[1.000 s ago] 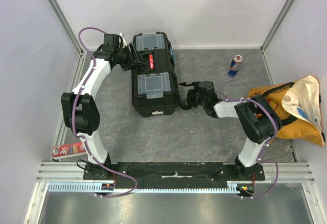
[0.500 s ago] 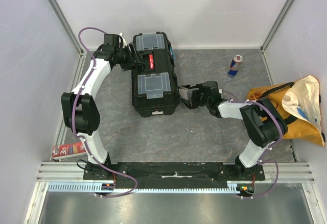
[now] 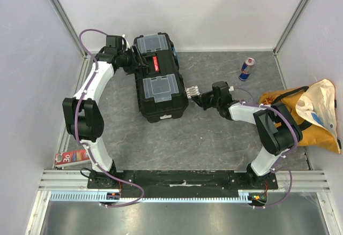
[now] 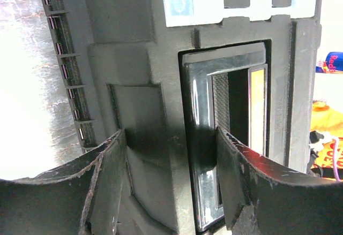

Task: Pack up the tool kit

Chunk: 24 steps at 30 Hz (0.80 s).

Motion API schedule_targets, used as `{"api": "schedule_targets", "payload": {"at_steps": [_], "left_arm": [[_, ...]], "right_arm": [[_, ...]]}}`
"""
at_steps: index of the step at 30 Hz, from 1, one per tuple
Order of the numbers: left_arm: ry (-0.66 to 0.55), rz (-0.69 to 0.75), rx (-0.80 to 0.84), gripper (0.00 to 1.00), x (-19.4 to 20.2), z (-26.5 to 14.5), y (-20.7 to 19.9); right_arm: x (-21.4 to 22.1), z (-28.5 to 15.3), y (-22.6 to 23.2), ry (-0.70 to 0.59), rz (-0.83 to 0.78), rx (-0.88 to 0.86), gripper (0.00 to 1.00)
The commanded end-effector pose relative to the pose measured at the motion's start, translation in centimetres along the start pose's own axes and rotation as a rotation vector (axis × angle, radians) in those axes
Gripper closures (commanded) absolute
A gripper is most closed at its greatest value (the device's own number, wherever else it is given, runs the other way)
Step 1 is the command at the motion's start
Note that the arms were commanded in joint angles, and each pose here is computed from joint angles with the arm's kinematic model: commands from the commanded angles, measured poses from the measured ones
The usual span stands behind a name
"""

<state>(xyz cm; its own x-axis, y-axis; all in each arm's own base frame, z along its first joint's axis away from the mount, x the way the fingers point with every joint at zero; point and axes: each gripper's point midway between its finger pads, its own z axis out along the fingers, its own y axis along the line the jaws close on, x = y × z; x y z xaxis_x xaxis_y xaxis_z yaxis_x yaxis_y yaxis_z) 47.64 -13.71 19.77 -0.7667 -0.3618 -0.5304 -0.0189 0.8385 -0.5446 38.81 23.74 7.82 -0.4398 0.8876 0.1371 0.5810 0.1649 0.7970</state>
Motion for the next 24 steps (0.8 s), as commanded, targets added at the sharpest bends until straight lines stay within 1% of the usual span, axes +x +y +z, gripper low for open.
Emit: {"api": "schedule_targets", "payload": {"at_steps": [1, 3, 6, 7, 12, 16, 19, 24], "left_arm": [[0.042, 0.033, 0.041, 0.34, 1.1, -1.6, -1.0], [0.047, 0.032, 0.044, 0.34, 1.2, -1.6, -1.0], [0.052, 0.034, 0.047, 0.34, 1.3, -1.5, -1.0], [0.054, 0.033, 0.047, 0.34, 1.4, -1.5, -1.0], [0.062, 0.037, 0.054, 0.34, 1.4, -1.4, -1.0], [0.092, 0.041, 0.077, 0.34, 1.8, -1.0, -1.2], [0.119, 0.041, 0.094, 0.34, 2.0, -0.5, -1.4], [0.134, 0.049, 0.124, 0.35, 1.9, -0.1, -1.8]], "right_arm": [[-2.2, -0.9, 6.0, -0.124, -0.097, -0.153, 0.85], [-2.7, -1.1, 6.4, -0.159, -0.13, -0.157, 0.88], [-3.0, -1.3, 7.3, -0.185, -0.192, -0.17, 0.95], [-3.2, -1.3, 7.5, -0.194, -0.22, -0.172, 0.99], [-3.3, -2.0, 9.3, -0.231, -0.418, -0.194, 1.0], [-3.7, -4.0, 10.6, -0.319, -0.554, -0.205, 1.0], [-3.7, -5.3, 11.3, -0.367, -0.618, -0.209, 1.0], [-1.9, -6.7, 12.0, -0.382, -0.717, -0.231, 1.0]]}}
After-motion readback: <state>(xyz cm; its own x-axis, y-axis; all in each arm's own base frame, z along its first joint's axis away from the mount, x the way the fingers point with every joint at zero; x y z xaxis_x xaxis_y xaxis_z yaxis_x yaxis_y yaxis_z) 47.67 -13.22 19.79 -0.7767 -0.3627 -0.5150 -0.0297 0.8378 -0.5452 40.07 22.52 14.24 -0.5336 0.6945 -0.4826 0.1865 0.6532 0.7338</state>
